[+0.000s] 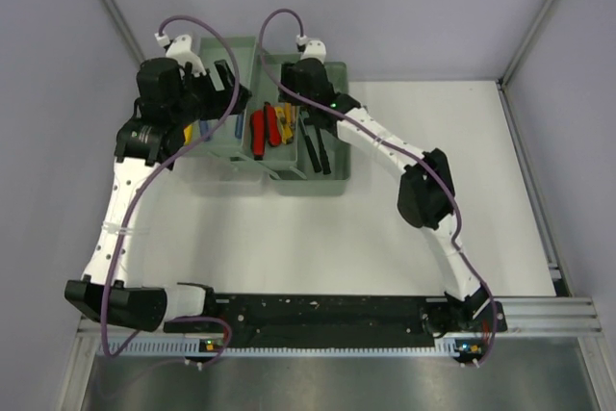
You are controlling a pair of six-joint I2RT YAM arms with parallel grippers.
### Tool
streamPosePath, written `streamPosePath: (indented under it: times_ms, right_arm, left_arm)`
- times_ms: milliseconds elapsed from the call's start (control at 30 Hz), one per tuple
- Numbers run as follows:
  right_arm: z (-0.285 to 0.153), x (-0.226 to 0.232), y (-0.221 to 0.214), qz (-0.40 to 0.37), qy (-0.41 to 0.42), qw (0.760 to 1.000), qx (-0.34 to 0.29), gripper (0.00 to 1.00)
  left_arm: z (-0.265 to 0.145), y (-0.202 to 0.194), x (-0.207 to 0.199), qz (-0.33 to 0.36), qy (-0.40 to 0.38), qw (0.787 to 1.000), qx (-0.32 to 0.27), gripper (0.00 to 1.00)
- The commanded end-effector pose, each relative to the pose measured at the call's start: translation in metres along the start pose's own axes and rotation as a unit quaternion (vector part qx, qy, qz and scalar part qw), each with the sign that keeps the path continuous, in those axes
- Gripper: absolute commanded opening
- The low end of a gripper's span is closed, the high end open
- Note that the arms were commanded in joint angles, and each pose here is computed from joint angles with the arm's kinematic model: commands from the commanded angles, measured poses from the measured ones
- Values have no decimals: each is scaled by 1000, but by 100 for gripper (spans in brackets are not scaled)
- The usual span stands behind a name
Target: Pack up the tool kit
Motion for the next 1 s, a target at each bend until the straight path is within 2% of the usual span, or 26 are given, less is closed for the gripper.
streamPosePath:
  times_ms: [0,100,333,467,600,800,967]
  right_arm:
    - [-62,18,87,15,33,997,-68,58]
    - [-79,-7,98,40,27,998,-46,58]
    - [-109,-95,93,77,-41,996,2,58]
    - [-124,-136,84,99,-74,992,21,58]
    - [-136,-158,80,115,-87,989,31,58]
    - [-138,-180,64,128,-113,984,57,56]
    - [-132,-193,52,166,-113,975,90,54]
  left_arm:
    - [-11,21,9,-29,-9,999,-37,87]
    - [-7,26,30,-55,14,997,-43,87]
    - [11,37,116,-138,85,984,-71,87]
    - [27,29,161,-157,120,979,-58,86]
    - [43,7,212,-185,168,968,-27,85]
    - [72,-28,264,-200,147,968,22,81]
    - [95,-54,284,-181,100,977,47,75]
Point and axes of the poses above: each gripper's point midway between its finger pads, its own z axis out along the fingers, its own x axis along the line the jaws close on, y = z × x, the point moved 9 cm from there along -z, back along the fingers, and after that the axes turned 7 degrees about z, right-handed, at the moved point
